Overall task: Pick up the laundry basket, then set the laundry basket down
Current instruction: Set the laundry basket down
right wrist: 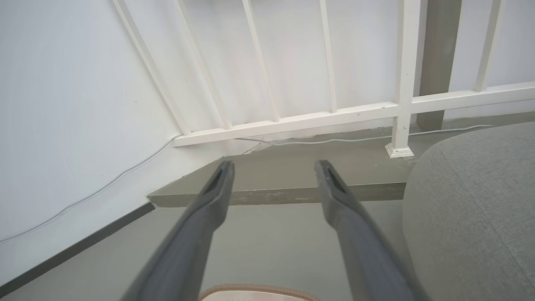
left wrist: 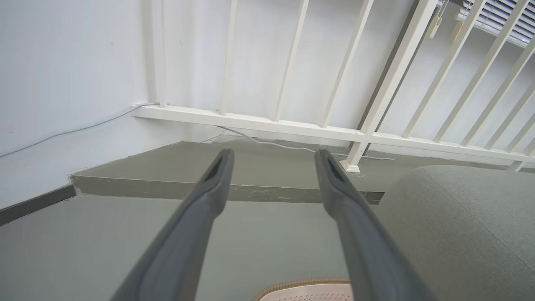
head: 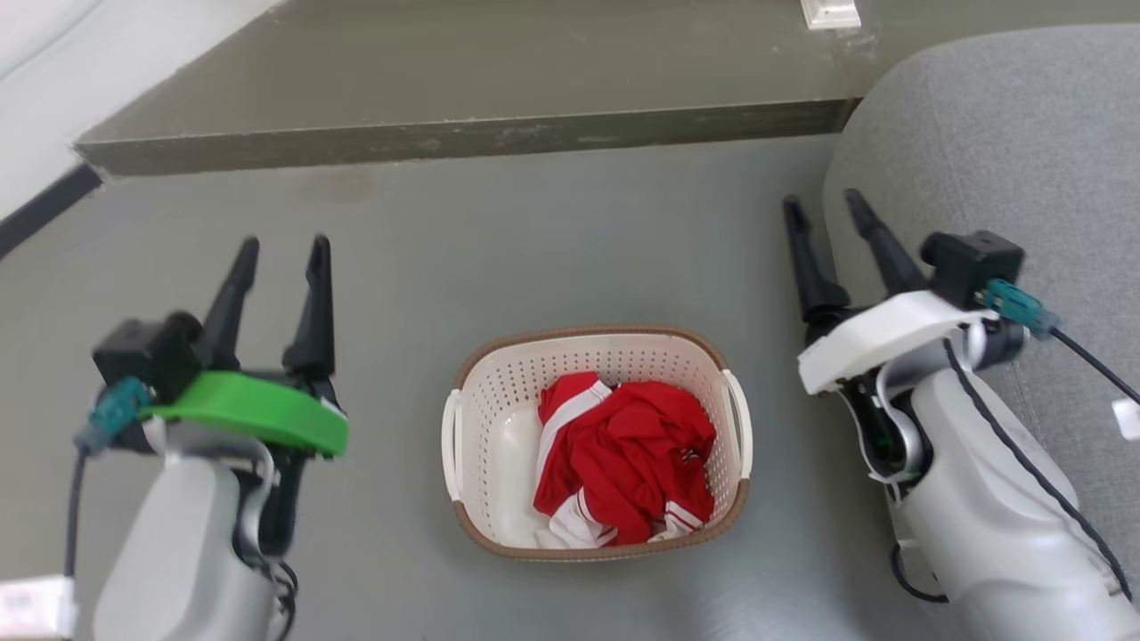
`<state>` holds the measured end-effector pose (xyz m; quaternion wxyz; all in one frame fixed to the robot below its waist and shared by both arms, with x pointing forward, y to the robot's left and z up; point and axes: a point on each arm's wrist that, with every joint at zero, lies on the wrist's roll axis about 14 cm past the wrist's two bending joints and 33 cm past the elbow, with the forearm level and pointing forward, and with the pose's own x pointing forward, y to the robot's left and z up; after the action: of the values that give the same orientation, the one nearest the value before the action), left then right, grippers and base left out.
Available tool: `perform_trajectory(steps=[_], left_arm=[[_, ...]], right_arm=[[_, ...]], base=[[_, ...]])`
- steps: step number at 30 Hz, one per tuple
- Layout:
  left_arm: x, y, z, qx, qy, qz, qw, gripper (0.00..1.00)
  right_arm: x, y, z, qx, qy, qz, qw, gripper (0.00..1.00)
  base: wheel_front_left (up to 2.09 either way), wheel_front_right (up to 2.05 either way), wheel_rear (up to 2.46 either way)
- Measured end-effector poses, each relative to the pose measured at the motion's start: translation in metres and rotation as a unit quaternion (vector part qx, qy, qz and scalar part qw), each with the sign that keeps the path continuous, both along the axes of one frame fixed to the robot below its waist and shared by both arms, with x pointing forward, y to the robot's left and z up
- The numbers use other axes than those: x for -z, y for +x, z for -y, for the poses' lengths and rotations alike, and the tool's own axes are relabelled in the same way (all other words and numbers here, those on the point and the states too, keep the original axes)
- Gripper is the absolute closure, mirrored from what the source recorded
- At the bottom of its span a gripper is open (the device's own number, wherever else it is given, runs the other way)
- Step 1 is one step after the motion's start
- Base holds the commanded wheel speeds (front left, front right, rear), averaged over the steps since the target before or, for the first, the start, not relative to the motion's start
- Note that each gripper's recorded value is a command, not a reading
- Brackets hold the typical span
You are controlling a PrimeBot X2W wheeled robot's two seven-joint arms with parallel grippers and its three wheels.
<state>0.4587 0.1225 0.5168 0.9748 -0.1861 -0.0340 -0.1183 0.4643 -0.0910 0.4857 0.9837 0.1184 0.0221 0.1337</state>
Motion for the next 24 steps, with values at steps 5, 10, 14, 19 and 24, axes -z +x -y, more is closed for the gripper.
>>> perform_trajectory(steps=[5,10,14,19,24], left_arm=[[0.003,-0.017,-0.005,-0.011,0.004,-0.003,1.0,0.0],[-0.002,-0.029,-0.012,-0.022,0.014,0.007,1.0,0.0],[-0.006,-0.04,-0.012,-0.027,0.011,0.011,1.0,0.0],[-0.005,-0.053,-0.013,-0.029,0.017,0.012,0.999,0.0],[-0.008,-0.062,-0.012,-0.031,0.017,0.016,0.999,0.0]], right_arm=[[-0.011,-0.007,0.007,0.015,0.0,0.018,1.0,0.0],[-0.018,-0.018,0.01,0.023,0.001,0.028,0.999,0.0],[-0.019,-0.029,0.011,0.025,0.001,0.031,0.999,0.0],[-0.022,-0.04,0.012,0.027,0.0,0.037,0.999,0.0],[-0.027,-0.051,0.012,0.028,0.0,0.044,0.999,0.0]], base=[[0.0,0.0,0.0],[0.0,0.0,0.0],[0.0,0.0,0.0],[0.0,0.0,0.0],[0.0,0.0,0.0]])
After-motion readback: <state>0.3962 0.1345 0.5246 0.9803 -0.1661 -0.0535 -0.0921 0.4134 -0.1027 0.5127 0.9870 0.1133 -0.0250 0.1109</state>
